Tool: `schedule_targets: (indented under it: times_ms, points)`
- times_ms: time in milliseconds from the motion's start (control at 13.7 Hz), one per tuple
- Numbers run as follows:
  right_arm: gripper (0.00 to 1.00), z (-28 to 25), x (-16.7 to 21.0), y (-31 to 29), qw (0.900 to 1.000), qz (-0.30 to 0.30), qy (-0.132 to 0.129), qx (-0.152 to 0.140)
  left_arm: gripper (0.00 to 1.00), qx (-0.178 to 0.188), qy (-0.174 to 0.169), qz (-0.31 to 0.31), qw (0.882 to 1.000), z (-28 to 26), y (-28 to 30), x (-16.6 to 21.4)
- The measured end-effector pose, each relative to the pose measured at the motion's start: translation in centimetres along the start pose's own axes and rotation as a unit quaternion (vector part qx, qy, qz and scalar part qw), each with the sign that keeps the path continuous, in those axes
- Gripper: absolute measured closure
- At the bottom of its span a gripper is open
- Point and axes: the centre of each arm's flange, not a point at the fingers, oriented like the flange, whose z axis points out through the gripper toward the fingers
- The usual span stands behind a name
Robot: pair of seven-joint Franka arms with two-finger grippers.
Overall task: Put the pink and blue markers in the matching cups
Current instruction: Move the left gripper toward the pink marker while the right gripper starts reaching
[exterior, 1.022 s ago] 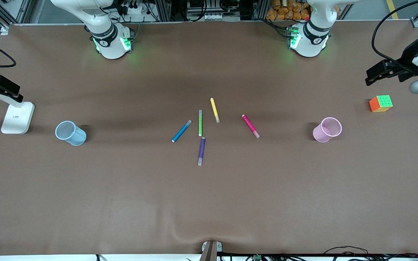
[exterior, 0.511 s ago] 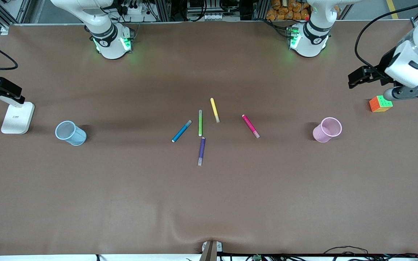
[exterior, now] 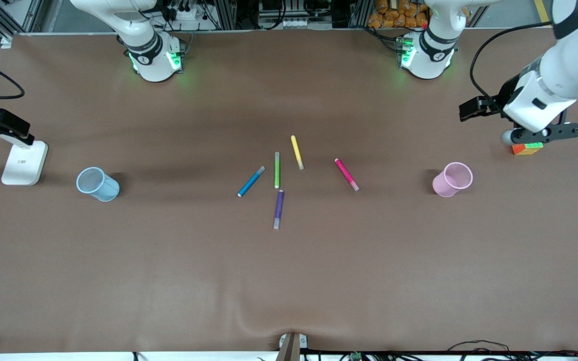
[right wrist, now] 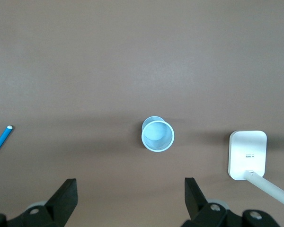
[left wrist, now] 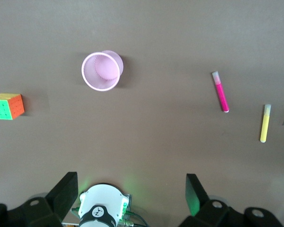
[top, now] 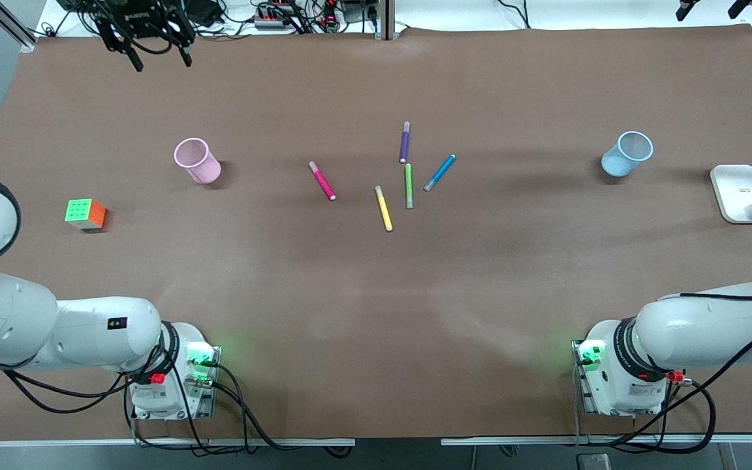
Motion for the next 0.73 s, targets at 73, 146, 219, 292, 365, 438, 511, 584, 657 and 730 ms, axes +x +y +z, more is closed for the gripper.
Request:
schedule_targets:
  times_ms: [73,146,219,292,365,438,511,584,657,730]
  points:
    - [0.00,0.0,0.0,0.1,1.000,0.000,0.000,0.000,0.00,-0.001,-0.006,-0.003,1.000,0.6,0.0,0.1]
    - [0.00,0.0,0.0,0.1,1.000,0.001,0.001,0.000,0.00,-0.002,-0.010,-0.007,1.000,1.0,0.1,0.1]
    - [0.00,0.0,0.0,0.1,1.000,0.001,0.002,0.000,0.00,-0.003,-0.013,-0.010,1.000,1.4,0.2,0.1]
    - [0.00,-0.1,0.1,0.1,1.000,0.001,0.004,0.000,0.00,-0.003,-0.015,-0.012,1.000,1.8,0.6,0.1]
    - [0.00,-0.1,0.1,0.1,1.000,0.000,0.005,0.000,0.00,-0.001,-0.016,-0.016,1.000,2.1,1.1,0.0]
    - [0.00,0.0,0.2,0.0,1.000,-0.001,0.004,0.000,0.00,0.001,-0.017,-0.020,1.000,2.5,1.7,-0.1]
    - [0.00,0.3,0.3,-0.2,1.000,-0.003,0.002,-0.001,0.00,0.002,-0.017,-0.025,1.000,3.1,2.3,-0.1]
    - [0.00,0.6,0.5,-0.3,1.000,-0.004,-0.001,-0.001,0.00,0.003,-0.017,-0.031,0.999,3.8,2.7,0.0]
    - [0.00,1.0,0.7,-0.4,1.000,-0.004,-0.005,-0.001,0.00,0.003,-0.015,-0.036,0.999,4.6,2.9,0.2]
    - [0.00,1.6,1.0,-0.4,1.000,-0.004,-0.010,-0.001,0.00,0.003,-0.014,-0.043,0.999,5.5,3.0,0.4]
